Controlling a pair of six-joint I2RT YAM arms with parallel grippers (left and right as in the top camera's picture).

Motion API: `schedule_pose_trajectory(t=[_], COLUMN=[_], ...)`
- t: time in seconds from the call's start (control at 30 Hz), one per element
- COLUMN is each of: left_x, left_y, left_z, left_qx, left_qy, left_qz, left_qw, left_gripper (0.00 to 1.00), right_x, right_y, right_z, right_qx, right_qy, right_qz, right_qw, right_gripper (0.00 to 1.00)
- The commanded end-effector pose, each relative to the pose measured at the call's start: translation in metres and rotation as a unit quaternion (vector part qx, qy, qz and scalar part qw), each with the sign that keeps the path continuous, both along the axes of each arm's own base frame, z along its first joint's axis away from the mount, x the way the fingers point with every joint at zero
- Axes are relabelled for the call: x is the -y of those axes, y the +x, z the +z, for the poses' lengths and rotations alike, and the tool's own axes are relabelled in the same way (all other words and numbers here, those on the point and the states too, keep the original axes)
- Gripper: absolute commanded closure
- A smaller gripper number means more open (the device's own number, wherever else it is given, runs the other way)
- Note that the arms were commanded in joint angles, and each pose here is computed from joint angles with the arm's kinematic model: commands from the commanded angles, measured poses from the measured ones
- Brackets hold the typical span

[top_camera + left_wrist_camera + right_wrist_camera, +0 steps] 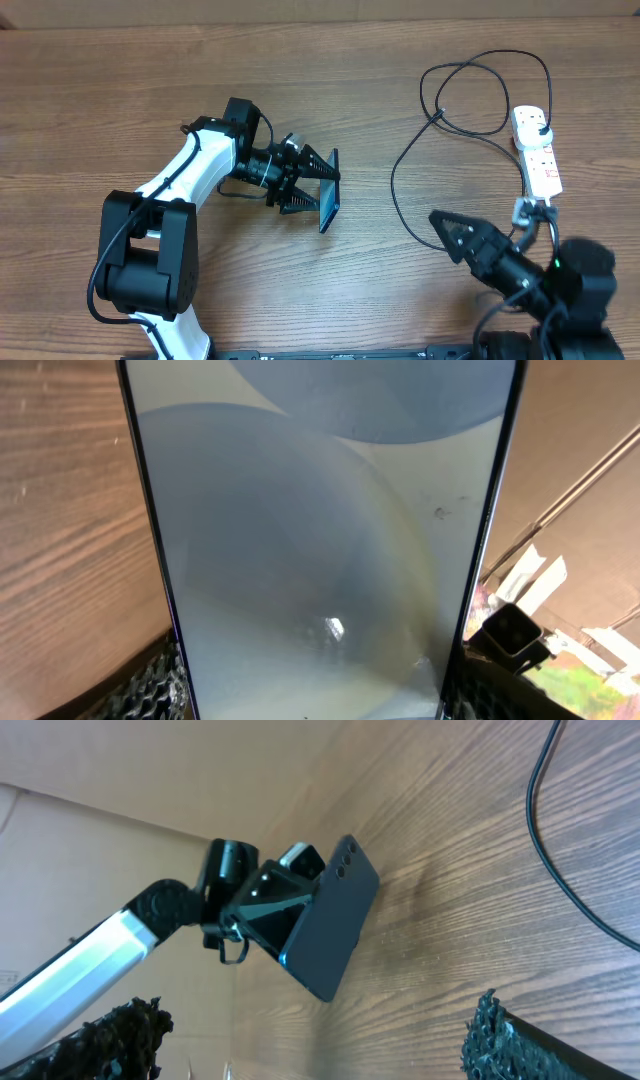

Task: Plug charger to phone and switch on socket
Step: 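Raise the right gripper from rest and swing it left, then move the right gripper toward the phone's bottom edge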

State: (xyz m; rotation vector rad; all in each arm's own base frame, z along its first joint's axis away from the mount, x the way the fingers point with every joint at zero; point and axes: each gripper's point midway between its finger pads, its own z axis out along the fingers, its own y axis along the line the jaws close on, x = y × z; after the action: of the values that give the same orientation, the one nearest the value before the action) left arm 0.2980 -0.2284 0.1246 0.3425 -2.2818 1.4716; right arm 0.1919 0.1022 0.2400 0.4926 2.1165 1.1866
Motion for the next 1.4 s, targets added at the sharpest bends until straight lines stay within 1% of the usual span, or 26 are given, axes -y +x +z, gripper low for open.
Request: schedule_pose_trajectory(t=[0.0,0.1,0.2,0.37,0.5,0.67,0.73,0.9,1.0,1.2,1.37], left_x=[0.004,0.004,0.005,0.005,0.005,0.005,0.005,0.005,0.005,0.005,0.005], left_y=[0.01,0.013,0.014,0.014,0.014,0.015,0.015,0.017,0.017,0.017,0.018], left_z=[0.013,0.013,0.013,0.013,0.013,0.013,0.013,0.014,0.014,0.014,0.014], left_qx=[-0.012,-0.011,-0.011,-0.011,-0.011,-0.009,-0.006,-0.002,-0.002,0.0,0.0], left_qy=[-0.028,-0.029,-0.029,-0.029,-0.029,-0.029,-0.03,-0.031,-0.031,-0.031,-0.031], left_qz=[0.013,0.017,0.018,0.018,0.018,0.018,0.018,0.018,0.018,0.018,0.019], left_qw=[0.999,0.999,0.999,0.999,0.999,0.999,0.999,0.999,0.999,0.999,0.999], left_gripper=[0.36,0.36,0.36,0.36,0.36,0.36,0.36,0.36,0.36,0.36,0.36], right_x=[-0.011,-0.027,-0.04,-0.075,-0.094,-0.114,-0.116,-0.111,-0.107,-0.098,-0.099], right_y=[0.012,0.022,0.03,0.03,0.023,-0.001,-0.006,0.005,0.015,0.03,0.031], right_z=[0.004,0.006,0.004,0.006,0.002,0.013,0.016,0.009,0.002,-0.017,-0.02], right_qx=[-0.014,-0.026,-0.045,-0.063,-0.078,-0.093,-0.095,-0.089,-0.052,-0.058,-0.04], right_qy=[0.0,-0.007,-0.034,-0.053,-0.056,-0.004,0.006,-0.017,-0.065,-0.15,-0.199], right_qz=[0.03,0.061,0.079,0.139,0.178,0.255,0.27,0.243,0.233,0.132,0.064], right_qw=[0.999,0.998,0.995,0.987,0.979,0.962,0.958,0.966,0.969,0.978,0.977], right_gripper=[0.01,0.01,0.01,0.01,0.0,0.0,0.0,0.0,0.0,0.0,0.0])
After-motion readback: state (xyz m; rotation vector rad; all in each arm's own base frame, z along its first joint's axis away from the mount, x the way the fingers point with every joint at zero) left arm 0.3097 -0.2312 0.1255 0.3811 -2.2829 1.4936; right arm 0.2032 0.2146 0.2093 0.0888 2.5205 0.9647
